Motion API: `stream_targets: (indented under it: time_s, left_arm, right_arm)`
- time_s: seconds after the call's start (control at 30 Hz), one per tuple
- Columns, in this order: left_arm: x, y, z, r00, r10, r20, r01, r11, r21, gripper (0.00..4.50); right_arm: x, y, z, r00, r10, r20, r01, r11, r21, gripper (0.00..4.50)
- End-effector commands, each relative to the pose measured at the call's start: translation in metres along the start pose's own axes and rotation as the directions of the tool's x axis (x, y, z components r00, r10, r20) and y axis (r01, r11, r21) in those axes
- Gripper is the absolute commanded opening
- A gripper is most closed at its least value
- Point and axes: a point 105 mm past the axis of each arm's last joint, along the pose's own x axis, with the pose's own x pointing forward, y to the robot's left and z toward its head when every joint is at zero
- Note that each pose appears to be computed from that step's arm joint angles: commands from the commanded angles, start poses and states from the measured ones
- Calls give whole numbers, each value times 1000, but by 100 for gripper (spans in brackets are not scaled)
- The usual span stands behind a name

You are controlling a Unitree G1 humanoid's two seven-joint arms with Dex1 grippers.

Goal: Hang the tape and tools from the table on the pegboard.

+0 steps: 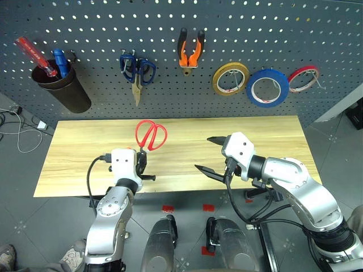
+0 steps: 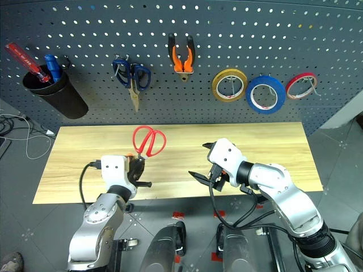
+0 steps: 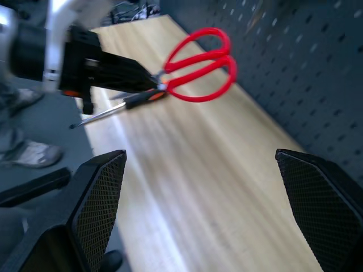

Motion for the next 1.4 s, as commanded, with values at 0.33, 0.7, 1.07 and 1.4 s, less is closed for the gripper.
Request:
stream_targets:
  time_s: [0.33,0.7,1.07,1.4]
  left_arm:
    - [-14,10,104,927,14,376,-93,977,192,38]
    - [26,22,129,914,44,404,-127,976,180,38]
    - [63,14,101,965,54,256,-78,993,84,139]
    - [43,36,-19,965,-8,-262,2,1000,-24,446]
  right_arm:
    - [-23,-30,41,969,-193,154,192,981,23,450]
    - [-13,-43,53,961,-201,190,206,979,-3,450]
    - [-5,-41,57,961,-190,199,194,981,-3,450]
    - [15,0,20,989,-146,-7,144,971,189,450]
